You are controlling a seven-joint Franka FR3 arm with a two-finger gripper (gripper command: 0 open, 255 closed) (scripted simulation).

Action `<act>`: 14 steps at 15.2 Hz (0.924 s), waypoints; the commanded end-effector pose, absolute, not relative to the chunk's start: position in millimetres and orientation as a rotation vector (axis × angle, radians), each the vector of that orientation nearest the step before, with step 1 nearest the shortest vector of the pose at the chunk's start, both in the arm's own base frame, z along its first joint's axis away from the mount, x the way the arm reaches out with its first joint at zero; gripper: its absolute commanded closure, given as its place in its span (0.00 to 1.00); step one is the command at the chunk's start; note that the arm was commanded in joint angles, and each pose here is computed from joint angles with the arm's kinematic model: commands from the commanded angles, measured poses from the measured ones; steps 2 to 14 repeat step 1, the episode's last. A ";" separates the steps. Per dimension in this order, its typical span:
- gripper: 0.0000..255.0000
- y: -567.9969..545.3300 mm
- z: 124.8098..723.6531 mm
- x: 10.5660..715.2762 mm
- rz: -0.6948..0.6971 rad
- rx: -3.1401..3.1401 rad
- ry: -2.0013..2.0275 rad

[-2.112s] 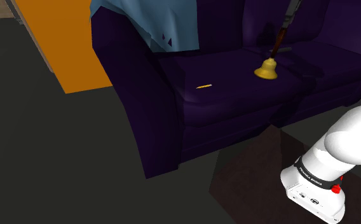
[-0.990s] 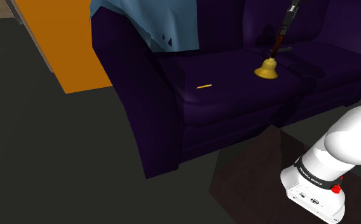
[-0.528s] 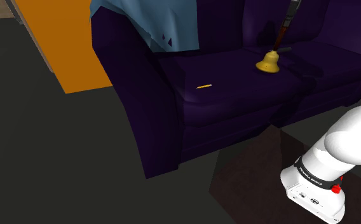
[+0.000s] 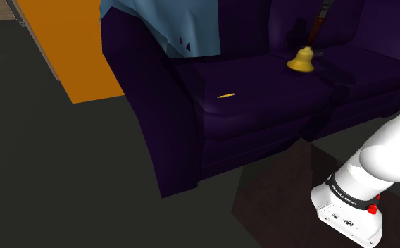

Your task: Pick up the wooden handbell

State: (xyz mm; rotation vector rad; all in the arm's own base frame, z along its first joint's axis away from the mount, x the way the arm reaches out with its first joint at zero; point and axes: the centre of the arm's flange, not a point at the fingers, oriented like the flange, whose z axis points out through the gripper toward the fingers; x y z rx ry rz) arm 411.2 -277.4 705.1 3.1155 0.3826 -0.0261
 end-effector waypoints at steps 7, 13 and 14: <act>1.00 -276.8 707.7 410.6 -0.026 3.116 0.383; 1.00 -276.8 707.7 410.6 -0.026 3.116 0.383; 1.00 -276.8 707.7 410.6 -0.026 3.116 0.383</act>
